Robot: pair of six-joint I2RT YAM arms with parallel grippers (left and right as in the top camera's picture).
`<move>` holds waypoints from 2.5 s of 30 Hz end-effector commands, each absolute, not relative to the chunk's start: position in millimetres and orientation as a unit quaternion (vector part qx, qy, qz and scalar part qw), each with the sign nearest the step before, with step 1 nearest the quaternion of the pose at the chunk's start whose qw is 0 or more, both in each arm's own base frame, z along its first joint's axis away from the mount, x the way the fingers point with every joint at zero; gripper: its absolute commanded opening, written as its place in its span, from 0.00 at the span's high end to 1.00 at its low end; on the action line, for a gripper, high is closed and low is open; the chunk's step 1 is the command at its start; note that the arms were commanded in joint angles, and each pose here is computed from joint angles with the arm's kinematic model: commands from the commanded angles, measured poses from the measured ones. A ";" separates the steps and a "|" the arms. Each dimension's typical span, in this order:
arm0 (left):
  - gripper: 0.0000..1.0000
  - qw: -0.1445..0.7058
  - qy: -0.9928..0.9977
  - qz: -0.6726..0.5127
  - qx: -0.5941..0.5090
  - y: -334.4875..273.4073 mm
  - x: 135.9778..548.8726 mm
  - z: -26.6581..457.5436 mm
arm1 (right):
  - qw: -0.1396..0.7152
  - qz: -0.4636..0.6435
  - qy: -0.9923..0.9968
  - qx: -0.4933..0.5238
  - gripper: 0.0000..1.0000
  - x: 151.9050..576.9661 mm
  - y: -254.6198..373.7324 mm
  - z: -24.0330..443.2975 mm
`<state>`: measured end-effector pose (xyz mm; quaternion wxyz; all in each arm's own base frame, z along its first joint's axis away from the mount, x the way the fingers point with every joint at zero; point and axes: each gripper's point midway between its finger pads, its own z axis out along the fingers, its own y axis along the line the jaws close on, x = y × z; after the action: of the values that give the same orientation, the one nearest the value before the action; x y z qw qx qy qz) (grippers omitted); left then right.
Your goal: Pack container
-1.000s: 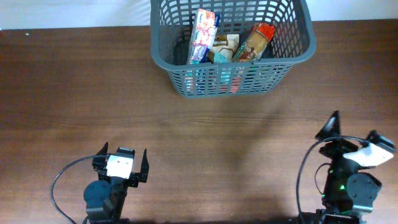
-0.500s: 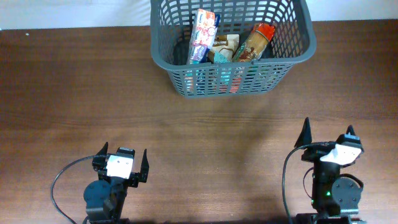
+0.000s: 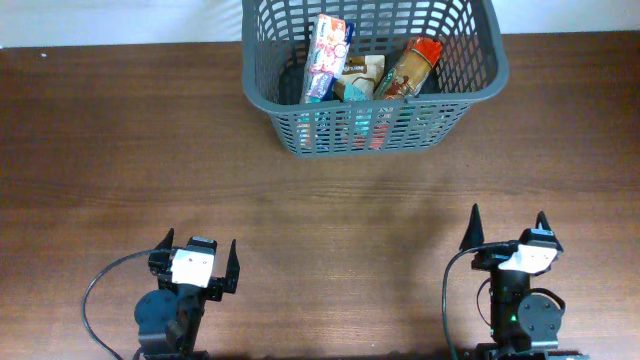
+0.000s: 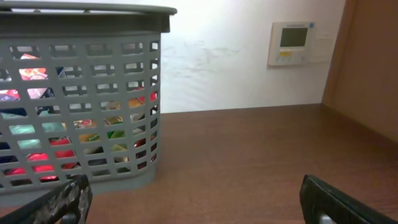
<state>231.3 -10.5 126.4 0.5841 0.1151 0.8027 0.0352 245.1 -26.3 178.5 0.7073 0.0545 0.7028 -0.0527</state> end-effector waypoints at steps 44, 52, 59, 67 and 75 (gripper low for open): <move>0.01 0.585 0.803 0.037 0.107 -7.8 231.5 124.8 | 0.678 -0.061 0.732 -0.010 0.01 245.6 -12.6 157.0; 0.01 0.585 0.803 0.037 0.107 -7.8 231.5 124.8 | 0.678 -0.061 0.732 -0.010 0.01 245.6 -12.6 157.0; 0.01 0.585 0.803 0.037 0.107 -7.8 231.5 124.8 | 0.678 -0.061 0.732 -0.010 0.01 245.6 -12.6 157.0; 0.01 0.585 0.803 0.037 0.107 -7.8 231.5 124.8 | 0.678 -0.061 0.732 -0.010 0.01 245.6 -12.6 157.0; 0.01 0.585 0.803 0.037 0.107 -7.8 231.5 124.9 | 0.678 -0.061 0.732 -0.010 0.01 245.6 -12.6 157.0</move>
<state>231.3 -10.5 126.4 0.5841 0.1151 0.8027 0.0352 245.6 -17.3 159.7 0.6784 -0.0042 0.7312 -0.0713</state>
